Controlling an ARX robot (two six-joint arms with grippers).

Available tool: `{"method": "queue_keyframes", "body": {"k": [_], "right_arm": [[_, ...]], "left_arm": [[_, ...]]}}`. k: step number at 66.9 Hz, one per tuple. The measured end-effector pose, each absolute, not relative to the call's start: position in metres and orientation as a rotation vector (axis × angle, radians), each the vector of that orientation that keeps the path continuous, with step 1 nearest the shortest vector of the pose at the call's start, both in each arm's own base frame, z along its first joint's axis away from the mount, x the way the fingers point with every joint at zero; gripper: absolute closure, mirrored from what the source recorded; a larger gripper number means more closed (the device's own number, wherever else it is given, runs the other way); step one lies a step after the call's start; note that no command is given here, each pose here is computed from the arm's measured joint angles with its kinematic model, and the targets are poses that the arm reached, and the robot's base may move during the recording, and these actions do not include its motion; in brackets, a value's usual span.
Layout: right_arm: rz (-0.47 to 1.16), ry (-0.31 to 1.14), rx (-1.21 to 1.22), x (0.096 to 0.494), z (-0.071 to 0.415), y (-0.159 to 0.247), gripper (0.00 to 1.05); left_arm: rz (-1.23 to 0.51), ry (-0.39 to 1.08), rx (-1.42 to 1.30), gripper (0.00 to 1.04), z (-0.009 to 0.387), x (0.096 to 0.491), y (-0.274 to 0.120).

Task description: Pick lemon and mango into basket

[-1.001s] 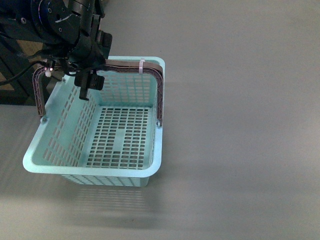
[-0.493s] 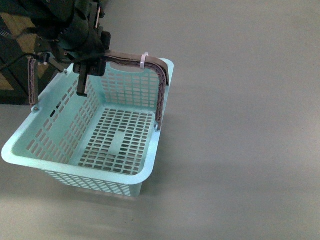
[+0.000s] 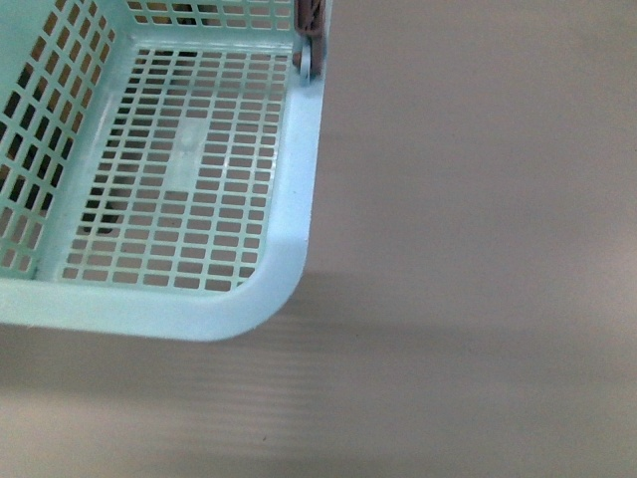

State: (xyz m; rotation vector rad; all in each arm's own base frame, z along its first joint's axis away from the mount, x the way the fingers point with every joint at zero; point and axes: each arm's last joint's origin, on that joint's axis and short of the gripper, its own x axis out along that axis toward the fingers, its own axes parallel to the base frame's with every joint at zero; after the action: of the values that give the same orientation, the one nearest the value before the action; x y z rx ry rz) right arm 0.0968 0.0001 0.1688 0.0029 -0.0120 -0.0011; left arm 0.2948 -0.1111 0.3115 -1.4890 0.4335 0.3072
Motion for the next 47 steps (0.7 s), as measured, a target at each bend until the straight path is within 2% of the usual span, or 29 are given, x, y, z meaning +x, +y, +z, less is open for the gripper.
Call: {"method": "queue_keyframes", "body": {"k": [15,47], "right_arm": [[-0.001,-0.012,0.003,0.097,0.169,0.0,0.09],[-0.001,-0.012,0.003,0.097,0.169,0.0,0.09]], "left_arm": [[0.329,0.479,-1.466,0.9,0.329,0.26,-0.115],[0.337,0.478,-1.459,0.9,0.329,0.259,-0.115]]}}
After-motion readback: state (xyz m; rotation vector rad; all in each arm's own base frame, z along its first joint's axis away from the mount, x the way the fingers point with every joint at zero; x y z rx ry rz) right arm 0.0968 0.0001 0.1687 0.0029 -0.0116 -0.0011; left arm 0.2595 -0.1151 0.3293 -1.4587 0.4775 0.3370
